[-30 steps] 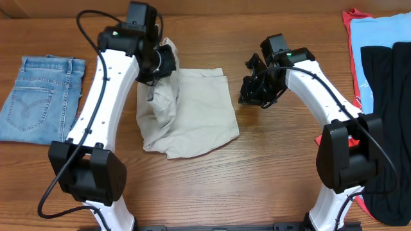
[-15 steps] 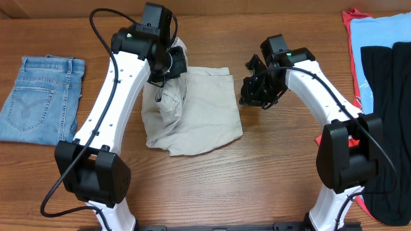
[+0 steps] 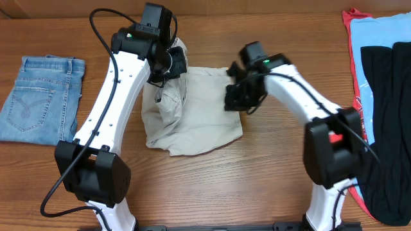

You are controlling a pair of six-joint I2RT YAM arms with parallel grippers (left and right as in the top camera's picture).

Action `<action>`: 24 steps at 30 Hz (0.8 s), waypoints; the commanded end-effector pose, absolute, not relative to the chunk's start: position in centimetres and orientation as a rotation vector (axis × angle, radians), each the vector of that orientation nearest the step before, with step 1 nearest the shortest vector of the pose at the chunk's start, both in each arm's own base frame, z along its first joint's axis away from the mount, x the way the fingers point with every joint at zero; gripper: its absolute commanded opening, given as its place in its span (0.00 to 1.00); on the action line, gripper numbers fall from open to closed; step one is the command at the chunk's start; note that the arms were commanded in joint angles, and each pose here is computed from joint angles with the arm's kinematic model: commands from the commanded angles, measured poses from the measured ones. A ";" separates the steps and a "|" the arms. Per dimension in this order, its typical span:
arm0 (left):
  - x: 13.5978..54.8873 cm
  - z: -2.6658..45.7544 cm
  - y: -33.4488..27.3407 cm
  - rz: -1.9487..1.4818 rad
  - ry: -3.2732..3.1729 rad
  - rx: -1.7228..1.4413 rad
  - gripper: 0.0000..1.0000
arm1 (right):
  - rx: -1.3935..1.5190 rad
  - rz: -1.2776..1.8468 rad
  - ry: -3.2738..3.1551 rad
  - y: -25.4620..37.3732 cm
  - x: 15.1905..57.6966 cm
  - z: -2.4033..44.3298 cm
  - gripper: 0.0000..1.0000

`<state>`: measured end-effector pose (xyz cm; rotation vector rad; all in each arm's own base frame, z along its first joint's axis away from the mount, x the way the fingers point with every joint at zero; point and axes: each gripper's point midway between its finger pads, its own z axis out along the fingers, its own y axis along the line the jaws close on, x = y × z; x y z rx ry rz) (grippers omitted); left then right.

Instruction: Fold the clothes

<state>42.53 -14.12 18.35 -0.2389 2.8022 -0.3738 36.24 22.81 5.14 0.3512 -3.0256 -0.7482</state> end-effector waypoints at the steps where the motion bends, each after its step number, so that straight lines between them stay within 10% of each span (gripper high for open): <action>1: 42.2 18.9 -14.3 -0.391 2.806 -0.210 0.04 | 0.368 -0.731 -3.001 23.5 36.2 2.8 0.10; 24: 40.1 21.2 -17.7 -0.709 2.833 -0.212 0.04 | 0.360 -0.718 -2.984 23.8 36.9 -1.1 0.10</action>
